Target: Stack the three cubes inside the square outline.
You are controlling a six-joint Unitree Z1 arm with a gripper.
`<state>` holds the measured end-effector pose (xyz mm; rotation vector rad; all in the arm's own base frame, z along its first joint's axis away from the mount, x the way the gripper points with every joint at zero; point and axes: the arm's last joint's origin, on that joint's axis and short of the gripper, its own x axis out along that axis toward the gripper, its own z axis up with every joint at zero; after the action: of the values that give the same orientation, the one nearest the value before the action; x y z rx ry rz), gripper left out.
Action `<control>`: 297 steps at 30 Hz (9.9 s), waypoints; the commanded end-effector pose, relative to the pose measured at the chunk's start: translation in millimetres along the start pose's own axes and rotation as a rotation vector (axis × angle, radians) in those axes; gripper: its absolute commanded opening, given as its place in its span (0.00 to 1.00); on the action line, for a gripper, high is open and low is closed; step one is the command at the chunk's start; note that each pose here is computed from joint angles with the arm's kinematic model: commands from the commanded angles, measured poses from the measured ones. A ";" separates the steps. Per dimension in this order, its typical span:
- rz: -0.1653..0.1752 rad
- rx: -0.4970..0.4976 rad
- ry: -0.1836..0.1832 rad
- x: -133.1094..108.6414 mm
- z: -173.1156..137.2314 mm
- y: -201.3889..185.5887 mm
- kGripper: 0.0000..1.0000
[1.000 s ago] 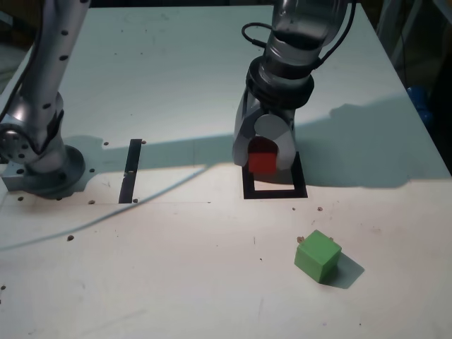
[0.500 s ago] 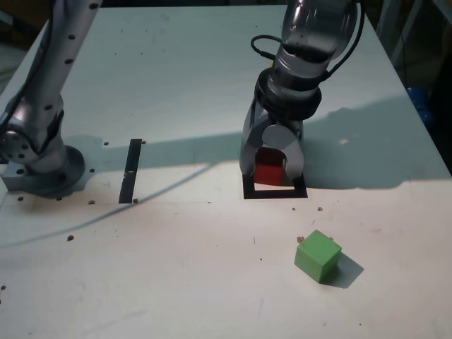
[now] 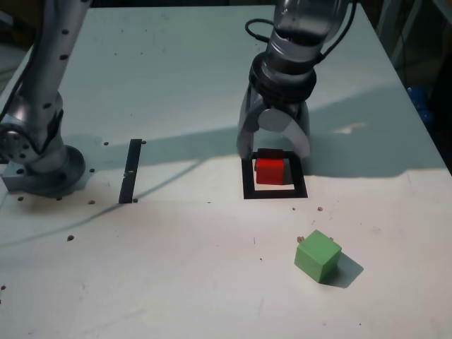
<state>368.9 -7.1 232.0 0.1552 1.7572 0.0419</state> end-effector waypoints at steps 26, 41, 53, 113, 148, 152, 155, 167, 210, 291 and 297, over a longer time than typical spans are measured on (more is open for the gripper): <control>0.009 0.152 -0.027 1.1 -20.2 190.8 0.99; -0.027 0.210 0.039 31.2 15.6 217.9 0.91; 0.025 0.185 0.106 36.6 26.0 212.3 0.43; -0.037 0.084 0.049 -50.0 -0.9 -3.7 0.33; -0.081 0.107 0.076 -30.7 18.9 -25.8 0.62; -0.082 0.112 0.078 -28.0 20.1 -26.1 0.96; -0.082 0.113 0.079 -27.4 20.1 -26.2 1.00; -0.050 0.116 0.053 -40.2 8.8 -25.4 1.00; 0.117 0.726 -0.079 -71.3 21.0 -166.5 0.98; 0.111 0.359 -0.029 -87.8 1.5 -93.5 0.30; 0.086 0.256 -0.031 -94.7 -12.7 -62.7 0.30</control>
<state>372.8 -84.8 314.2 0.4290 1.7180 -0.1294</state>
